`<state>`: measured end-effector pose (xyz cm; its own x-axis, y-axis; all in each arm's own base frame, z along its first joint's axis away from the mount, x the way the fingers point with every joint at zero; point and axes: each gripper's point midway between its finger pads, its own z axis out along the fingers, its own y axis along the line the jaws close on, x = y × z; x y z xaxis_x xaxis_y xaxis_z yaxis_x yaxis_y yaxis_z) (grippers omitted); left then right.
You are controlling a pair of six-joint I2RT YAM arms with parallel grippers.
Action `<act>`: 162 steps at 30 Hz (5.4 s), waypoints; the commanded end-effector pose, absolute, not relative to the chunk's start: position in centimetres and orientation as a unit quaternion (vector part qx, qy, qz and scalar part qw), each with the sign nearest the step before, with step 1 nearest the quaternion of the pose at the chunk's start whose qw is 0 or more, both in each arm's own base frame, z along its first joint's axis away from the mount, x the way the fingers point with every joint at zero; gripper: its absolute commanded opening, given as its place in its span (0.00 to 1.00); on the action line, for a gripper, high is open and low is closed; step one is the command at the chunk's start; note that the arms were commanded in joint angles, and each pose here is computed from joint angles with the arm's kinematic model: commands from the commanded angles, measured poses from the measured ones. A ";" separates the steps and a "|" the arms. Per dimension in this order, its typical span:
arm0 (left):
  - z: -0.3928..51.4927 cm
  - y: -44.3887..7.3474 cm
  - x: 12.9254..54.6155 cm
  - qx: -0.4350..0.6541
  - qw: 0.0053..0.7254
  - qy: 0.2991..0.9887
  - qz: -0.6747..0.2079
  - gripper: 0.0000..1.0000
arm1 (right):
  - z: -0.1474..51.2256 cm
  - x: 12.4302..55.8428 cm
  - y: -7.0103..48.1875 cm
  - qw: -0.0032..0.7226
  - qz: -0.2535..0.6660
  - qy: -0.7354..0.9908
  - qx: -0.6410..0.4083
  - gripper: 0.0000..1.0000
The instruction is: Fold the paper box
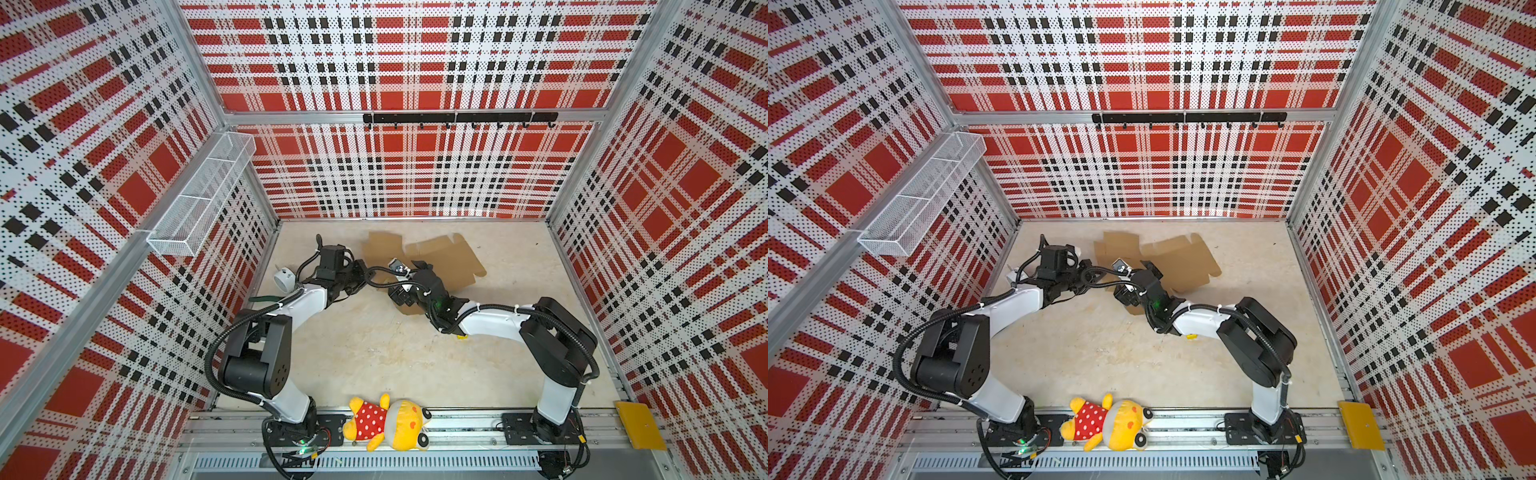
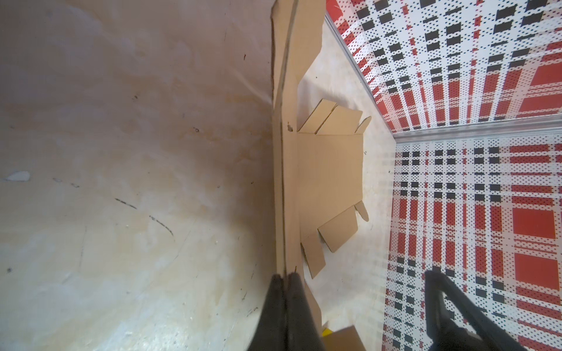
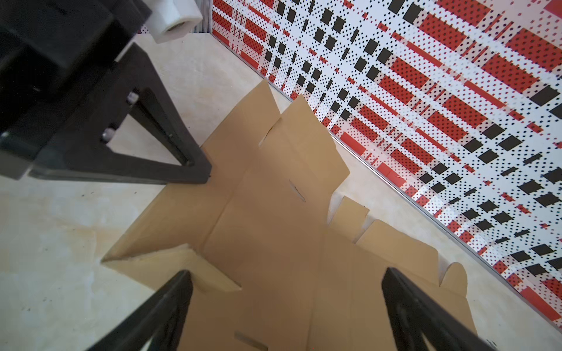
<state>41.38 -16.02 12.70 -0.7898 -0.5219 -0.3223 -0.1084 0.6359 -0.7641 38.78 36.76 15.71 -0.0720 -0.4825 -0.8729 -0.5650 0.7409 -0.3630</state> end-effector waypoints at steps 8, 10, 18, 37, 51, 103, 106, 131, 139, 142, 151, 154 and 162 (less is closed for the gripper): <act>14.5 -16.4 41.6 -0.165 0.294 0.858 -0.387 0.04 | 15.8 39.8 39.5 0.591 0.059 0.716 -0.368 1.00; 14.8 -16.6 41.5 -0.161 0.293 0.857 -0.393 0.04 | 15.6 39.8 39.9 0.587 0.066 0.717 -0.371 1.00; 14.8 -16.8 41.5 -0.159 0.293 0.857 -0.393 0.04 | 14.8 40.2 40.8 0.583 0.076 0.717 -0.374 1.00; 16.1 -15.1 42.4 -0.173 0.305 0.850 -0.393 0.04 | 16.8 38.0 32.7 0.579 0.022 0.728 -0.368 1.00; 16.7 -14.4 43.0 -0.160 0.310 0.853 -0.389 0.05 | 12.3 35.4 24.2 0.514 -0.037 0.776 -0.363 1.00; 16.4 -14.4 42.6 -0.159 0.311 0.855 -0.382 0.05 | 4.4 37.1 29.2 0.165 0.388 0.886 0.190 0.87; 16.7 -14.7 42.4 -0.153 0.311 0.854 -0.388 0.05 | 4.6 37.6 29.5 0.173 0.397 0.881 0.191 0.87; 16.6 -15.2 42.4 -0.149 0.308 0.855 -0.389 0.05 | 7.3 41.0 29.6 0.230 0.403 0.864 0.195 0.85; 16.3 -15.4 42.3 -0.149 0.305 0.857 -0.388 0.05 | 8.2 42.0 29.7 0.236 0.405 0.863 0.191 0.86; 16.8 -15.6 42.2 -0.147 0.305 0.855 -0.394 0.05 | 8.6 42.4 29.7 0.238 0.408 0.860 0.194 0.86; 16.8 -15.7 42.0 -0.141 0.307 0.856 -0.392 0.05 | 8.6 43.8 30.7 0.236 0.410 0.862 0.180 0.86; 16.3 -15.6 42.0 -0.146 0.306 0.858 -0.386 0.05 | 8.5 44.2 31.0 0.234 0.409 0.865 0.175 0.86; 16.2 -16.2 41.7 -0.139 0.304 0.860 -0.386 0.05 | 7.4 45.3 31.7 0.224 0.402 0.872 0.168 0.86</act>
